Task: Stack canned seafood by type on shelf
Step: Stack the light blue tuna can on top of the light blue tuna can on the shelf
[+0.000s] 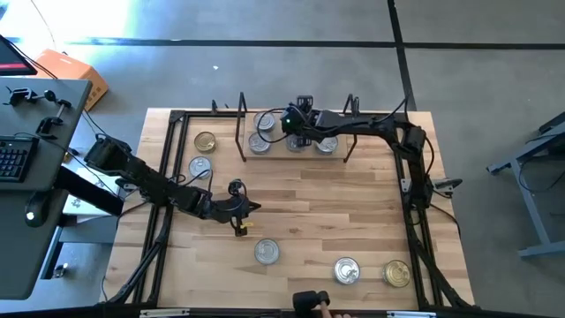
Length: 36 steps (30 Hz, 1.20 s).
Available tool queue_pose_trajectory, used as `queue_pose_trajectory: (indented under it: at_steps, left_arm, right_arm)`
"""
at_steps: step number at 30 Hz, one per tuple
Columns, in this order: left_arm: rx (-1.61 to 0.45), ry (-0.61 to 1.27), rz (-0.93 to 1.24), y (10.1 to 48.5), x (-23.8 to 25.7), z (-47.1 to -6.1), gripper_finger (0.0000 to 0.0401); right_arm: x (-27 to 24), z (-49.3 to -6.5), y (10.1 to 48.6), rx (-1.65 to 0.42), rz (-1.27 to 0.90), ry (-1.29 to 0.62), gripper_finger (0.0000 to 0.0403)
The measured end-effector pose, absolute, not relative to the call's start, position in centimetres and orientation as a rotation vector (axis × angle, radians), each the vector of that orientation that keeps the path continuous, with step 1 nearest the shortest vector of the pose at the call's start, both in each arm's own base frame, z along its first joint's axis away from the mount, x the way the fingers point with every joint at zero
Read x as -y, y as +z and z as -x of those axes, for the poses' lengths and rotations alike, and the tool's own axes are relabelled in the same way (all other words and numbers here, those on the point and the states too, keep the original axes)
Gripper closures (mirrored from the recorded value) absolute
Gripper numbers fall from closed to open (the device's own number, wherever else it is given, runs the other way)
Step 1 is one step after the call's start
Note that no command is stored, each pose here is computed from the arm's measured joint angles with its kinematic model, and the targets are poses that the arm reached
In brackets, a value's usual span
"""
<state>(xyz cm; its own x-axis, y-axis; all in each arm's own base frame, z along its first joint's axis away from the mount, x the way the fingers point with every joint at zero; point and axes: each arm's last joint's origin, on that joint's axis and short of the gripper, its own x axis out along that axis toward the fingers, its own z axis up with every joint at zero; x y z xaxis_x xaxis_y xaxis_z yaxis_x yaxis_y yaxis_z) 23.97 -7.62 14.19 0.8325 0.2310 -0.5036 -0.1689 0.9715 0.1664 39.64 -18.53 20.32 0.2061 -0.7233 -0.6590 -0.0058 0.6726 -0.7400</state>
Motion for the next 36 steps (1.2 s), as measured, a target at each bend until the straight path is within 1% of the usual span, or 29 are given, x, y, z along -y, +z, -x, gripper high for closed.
queue_pose_trajectory:
  at_steps: [7,22,30,36]
  left_arm:
    - [-0.548,0.212,-0.116,14.2,7.6,-24.0,0.0401]
    - [-0.548,0.211,-0.116,14.2,7.6,-24.0,0.0401]
    - [-0.543,0.210,-0.114,14.2,7.6,-24.0,0.0401]
    - [-0.536,0.207,-0.118,14.3,7.7,-24.1,0.0401]
  right_arm:
    - [18.3,-39.0,19.9,-1.370,0.714,-0.530,0.0195]
    - [17.4,-39.0,19.9,-1.417,0.759,-0.515,0.0194]
    - [17.0,-38.7,21.4,-1.386,0.755,-0.516,0.0194]
    - [16.9,-38.7,21.3,-1.361,0.718,-0.473,0.0192]
